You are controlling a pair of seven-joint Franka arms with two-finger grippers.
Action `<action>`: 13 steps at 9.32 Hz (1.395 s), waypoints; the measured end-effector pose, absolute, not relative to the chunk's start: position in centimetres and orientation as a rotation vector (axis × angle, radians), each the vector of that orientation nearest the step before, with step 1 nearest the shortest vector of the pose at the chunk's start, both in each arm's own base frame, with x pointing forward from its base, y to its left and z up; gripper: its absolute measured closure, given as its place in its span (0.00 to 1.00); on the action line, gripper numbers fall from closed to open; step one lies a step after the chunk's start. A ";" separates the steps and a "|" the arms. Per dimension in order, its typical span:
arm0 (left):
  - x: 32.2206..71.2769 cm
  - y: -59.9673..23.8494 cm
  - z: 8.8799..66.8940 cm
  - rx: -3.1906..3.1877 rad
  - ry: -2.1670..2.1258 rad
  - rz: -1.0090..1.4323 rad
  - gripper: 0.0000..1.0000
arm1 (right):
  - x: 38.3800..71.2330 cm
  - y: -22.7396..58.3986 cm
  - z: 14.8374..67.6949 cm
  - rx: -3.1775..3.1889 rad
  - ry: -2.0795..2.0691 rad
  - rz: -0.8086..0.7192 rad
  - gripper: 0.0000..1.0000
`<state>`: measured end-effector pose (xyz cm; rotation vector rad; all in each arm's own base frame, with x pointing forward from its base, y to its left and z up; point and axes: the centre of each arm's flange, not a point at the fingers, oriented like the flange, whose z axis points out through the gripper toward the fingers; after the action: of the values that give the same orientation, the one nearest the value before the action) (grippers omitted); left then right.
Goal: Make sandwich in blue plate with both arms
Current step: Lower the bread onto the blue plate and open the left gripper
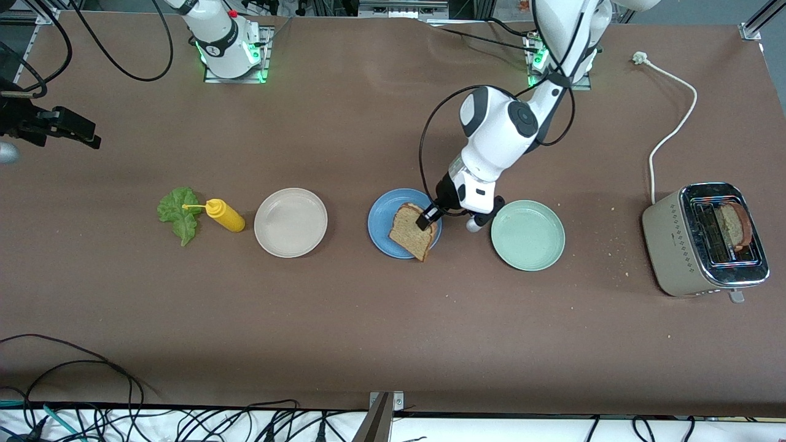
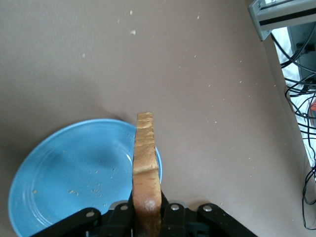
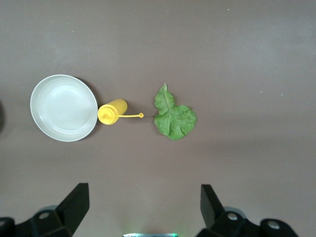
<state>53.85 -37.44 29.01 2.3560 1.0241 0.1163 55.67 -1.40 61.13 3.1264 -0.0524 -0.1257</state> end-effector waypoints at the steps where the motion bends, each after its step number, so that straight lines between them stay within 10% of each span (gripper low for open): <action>1: 53.2 -38.1 27.7 2.328 1.061 0.109 0.89 | 55.7 -1.4 60.5 3.125 -0.055 -0.149 0.00; 10: 51.7 -39.3 24.1 2.335 1.100 0.089 0.86 | 56.7 -0.5 57.3 3.117 -0.040 -0.250 0.00; 13: 51.7 -39.3 24.1 2.335 1.100 0.089 0.48 | 56.9 -0.5 56.8 3.116 -0.043 -0.267 0.00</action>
<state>51.74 -39.29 24.07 2.3354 1.1000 0.0893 56.93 -0.54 56.82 3.1164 -0.0426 -0.2666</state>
